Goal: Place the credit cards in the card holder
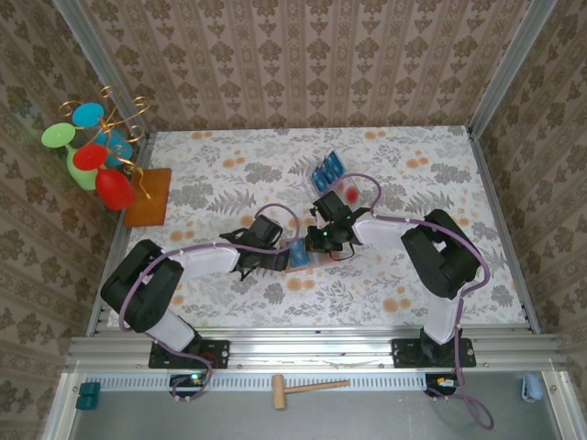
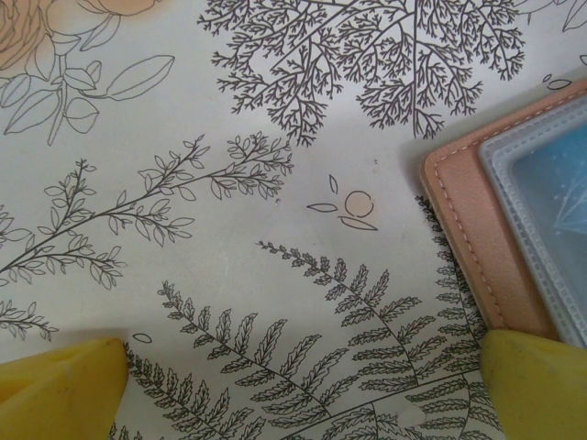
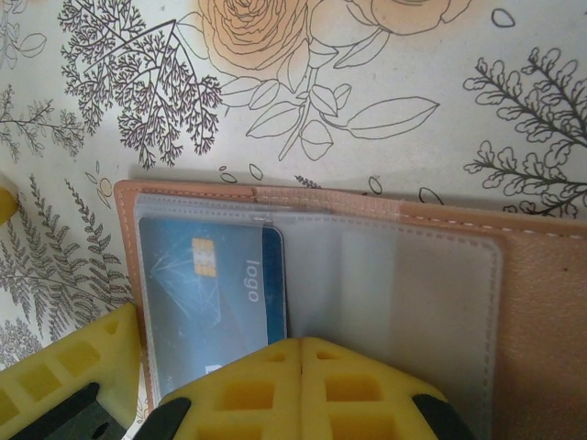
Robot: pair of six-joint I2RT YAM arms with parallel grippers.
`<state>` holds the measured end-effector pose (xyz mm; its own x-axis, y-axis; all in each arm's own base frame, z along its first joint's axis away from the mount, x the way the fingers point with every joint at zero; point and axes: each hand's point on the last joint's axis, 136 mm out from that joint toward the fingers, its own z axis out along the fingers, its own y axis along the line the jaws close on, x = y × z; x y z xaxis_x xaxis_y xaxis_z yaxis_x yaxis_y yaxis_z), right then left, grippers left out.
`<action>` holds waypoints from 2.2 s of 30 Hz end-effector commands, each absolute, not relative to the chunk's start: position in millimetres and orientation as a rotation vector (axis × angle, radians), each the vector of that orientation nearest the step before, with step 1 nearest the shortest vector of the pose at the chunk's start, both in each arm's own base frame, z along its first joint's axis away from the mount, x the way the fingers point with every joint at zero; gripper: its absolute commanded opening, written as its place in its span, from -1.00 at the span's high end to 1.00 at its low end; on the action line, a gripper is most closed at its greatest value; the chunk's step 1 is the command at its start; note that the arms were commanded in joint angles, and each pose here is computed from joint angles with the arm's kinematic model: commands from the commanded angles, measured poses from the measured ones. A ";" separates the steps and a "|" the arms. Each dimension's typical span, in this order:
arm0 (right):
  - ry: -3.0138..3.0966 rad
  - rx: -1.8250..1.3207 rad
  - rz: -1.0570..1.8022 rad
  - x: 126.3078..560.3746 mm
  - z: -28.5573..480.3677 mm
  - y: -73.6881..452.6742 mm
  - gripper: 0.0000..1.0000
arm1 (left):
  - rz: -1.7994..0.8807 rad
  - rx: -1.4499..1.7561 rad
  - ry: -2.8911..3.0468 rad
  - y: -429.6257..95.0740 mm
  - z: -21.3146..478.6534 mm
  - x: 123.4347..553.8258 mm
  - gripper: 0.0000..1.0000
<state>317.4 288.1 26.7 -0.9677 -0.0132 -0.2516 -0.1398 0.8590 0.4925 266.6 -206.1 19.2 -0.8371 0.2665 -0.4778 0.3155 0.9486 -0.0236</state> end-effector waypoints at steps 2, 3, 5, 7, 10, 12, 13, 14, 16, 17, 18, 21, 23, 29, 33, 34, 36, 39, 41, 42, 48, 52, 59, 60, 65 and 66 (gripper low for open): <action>2.730 -0.108 0.845 325.7 54.9 293.3 0.96 | -0.180 0.386 2.595 -202.2 25.9 270.3 -1.00; 2.724 -0.102 0.840 326.8 57.7 290.6 0.93 | -0.185 0.370 2.592 -199.0 27.9 271.1 -1.00; 2.717 -0.093 0.831 327.5 60.8 285.9 0.89 | -0.195 0.340 2.586 -193.2 31.9 272.7 -1.00; 2.716 -0.090 0.823 327.1 61.5 282.9 0.86 | -0.205 0.317 2.582 -188.3 34.6 273.4 -1.00; 2.723 -0.087 0.815 324.4 58.6 280.4 0.88 | -0.206 0.301 2.576 -184.1 37.3 274.5 -1.00; 2.733 -0.079 0.810 321.5 53.9 278.6 0.90 | -0.207 0.299 2.575 -183.3 37.9 274.5 -1.00; 2.737 -0.071 0.807 320.3 51.2 277.5 0.92 | -0.206 0.298 2.574 -183.2 38.0 274.7 -1.00; 2.742 -0.068 0.803 319.1 48.6 276.5 0.93 | -0.210 0.295 2.574 -183.4 38.1 275.0 -1.00; 2.754 -0.067 0.802 315.5 43.8 276.3 0.95 | -0.212 0.297 2.579 -183.3 37.1 273.8 -1.00; 2.758 -0.068 0.802 313.7 41.9 276.4 0.95 | -0.213 0.296 2.576 -183.6 37.7 274.3 -1.00; 2.763 -0.071 0.802 312.0 40.2 277.0 0.96 | -0.212 0.298 2.576 -183.5 38.0 274.5 -1.00; 2.772 -0.078 0.803 308.1 36.5 279.2 0.96 | -0.209 0.304 2.577 -183.1 38.0 273.9 -1.00; 2.779 -0.082 0.800 305.2 33.6 280.2 0.97 | -0.211 0.303 2.578 -183.0 38.1 273.8 -1.00; 2.799 -0.090 0.800 298.8 26.2 283.5 0.97 | -0.217 0.310 2.586 -185.0 36.1 273.3 -1.00; 2.807 -0.103 0.803 295.7 23.7 287.1 0.98 | -0.221 0.326 2.598 -187.0 32.0 272.2 -1.00; 2.811 -0.106 0.803 294.5 22.5 287.8 0.98 | -0.223 0.332 2.600 -187.9 31.2 272.0 -1.00; 2.814 -0.111 0.803 293.5 21.9 289.6 0.99 | -0.222 0.336 2.604 -189.3 29.7 271.8 -1.00; 2.820 -0.115 0.805 290.3 19.6 291.4 0.99 | -0.222 0.343 2.611 -191.2 26.3 271.1 -1.00; 2.822 -0.117 0.810 289.3 18.7 293.3 0.99 | -0.223 0.350 2.617 -192.8 23.3 270.1 -1.00; 2.822 -0.118 0.814 288.7 18.5 294.2 0.99 | -0.224 0.350 2.617 -193.8 22.9 270.3 -1.00; 2.812 -0.113 0.847 288.4 22.5 299.3 0.99 | -0.219 0.361 2.624 -196.6 18.0 268.7 -1.00; 2.793 -0.119 0.856 289.8 33.7 299.5 0.98 | -0.218 0.356 2.618 -196.4 21.7 269.3 -1.00; 2.760 -0.118 0.740 291.5 55.8 271.2 0.36 | -0.306 0.297 2.552 -195.4 59.7 274.8 -1.00; 2.757 -0.111 0.716 291.7 57.0 265.1 0.28 | -0.347 0.290 2.544 -198.1 65.3 275.5 -1.00; 2.747 -0.079 0.627 287.0 61.8 238.7 0.12 | -0.580 0.300 2.513 -224.2 84.4 276.1 -1.00; 2.745 -0.070 0.610 284.1 62.4 233.3 0.09 | -0.618 0.299 2.507 -229.2 86.5 276.3 -1.00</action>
<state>295.2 258.2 69.7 -0.9421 0.0278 -0.3342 -0.1450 0.8647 0.4808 276.7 -205.7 69.2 -0.8266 0.1151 -0.5508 0.2930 0.9238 -0.2467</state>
